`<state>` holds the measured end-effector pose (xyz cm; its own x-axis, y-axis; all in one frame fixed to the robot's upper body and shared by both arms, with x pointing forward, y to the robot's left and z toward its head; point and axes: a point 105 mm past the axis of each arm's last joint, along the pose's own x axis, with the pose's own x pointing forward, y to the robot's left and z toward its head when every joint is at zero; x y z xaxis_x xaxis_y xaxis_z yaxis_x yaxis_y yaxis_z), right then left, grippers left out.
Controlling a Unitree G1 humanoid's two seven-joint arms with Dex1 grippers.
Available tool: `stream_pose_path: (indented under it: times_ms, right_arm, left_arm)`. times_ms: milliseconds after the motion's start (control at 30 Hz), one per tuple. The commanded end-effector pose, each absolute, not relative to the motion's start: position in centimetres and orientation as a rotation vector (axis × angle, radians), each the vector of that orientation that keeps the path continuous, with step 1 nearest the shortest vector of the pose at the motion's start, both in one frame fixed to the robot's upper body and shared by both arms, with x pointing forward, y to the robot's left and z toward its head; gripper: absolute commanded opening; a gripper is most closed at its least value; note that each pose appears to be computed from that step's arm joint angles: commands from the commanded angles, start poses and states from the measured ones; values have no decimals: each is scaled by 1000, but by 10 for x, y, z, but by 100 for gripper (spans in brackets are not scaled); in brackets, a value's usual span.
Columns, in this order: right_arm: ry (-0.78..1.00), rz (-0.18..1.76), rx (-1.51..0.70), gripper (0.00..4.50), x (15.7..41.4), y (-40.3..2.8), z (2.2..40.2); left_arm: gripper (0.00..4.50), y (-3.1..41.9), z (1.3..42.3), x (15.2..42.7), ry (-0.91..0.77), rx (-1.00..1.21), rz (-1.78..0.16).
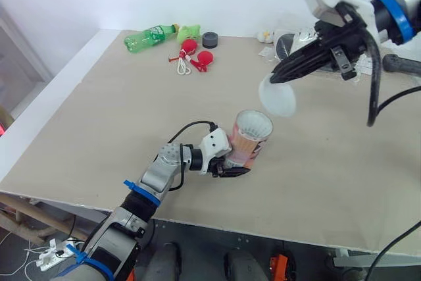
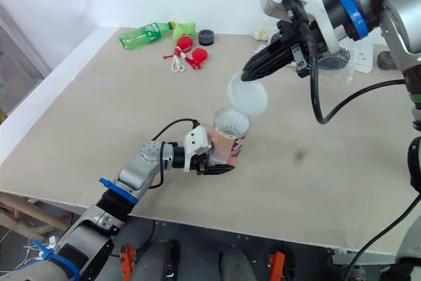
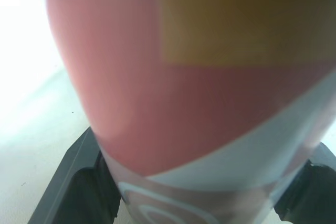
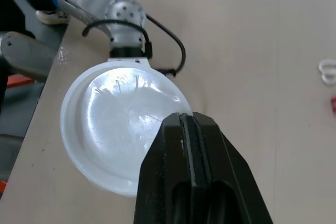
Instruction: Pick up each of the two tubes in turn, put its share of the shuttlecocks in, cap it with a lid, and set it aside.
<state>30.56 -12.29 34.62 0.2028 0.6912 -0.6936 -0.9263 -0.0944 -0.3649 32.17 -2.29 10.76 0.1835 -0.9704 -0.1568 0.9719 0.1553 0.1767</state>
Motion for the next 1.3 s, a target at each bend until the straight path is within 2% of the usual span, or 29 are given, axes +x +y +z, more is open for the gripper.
stream_pose_path:
  times_ms: [33, 267, 533, 1000, 1300]
  right_arm:
    - [317, 1438, -979, 5, 303, -119, 350]
    - [380, 1470, -1036, 5, 317, -112, 326]
    - [401, 1521, -1051, 5, 317, -102, 313]
    - [344, 1553, -1070, 5, 321, -84, 316]
    - [381, 1540, -1103, 5, 323, -91, 308]
  left_arm:
    - [297, -20, 103, 322, -2, 239, -1375]
    - [297, -20, 96, 321, 3, 196, -1364]
    - [297, -20, 91, 320, 15, 196, -1360]
    - [297, -19, 87, 318, 29, 203, -1361]
    - [297, -18, 86, 318, 31, 205, -1360]
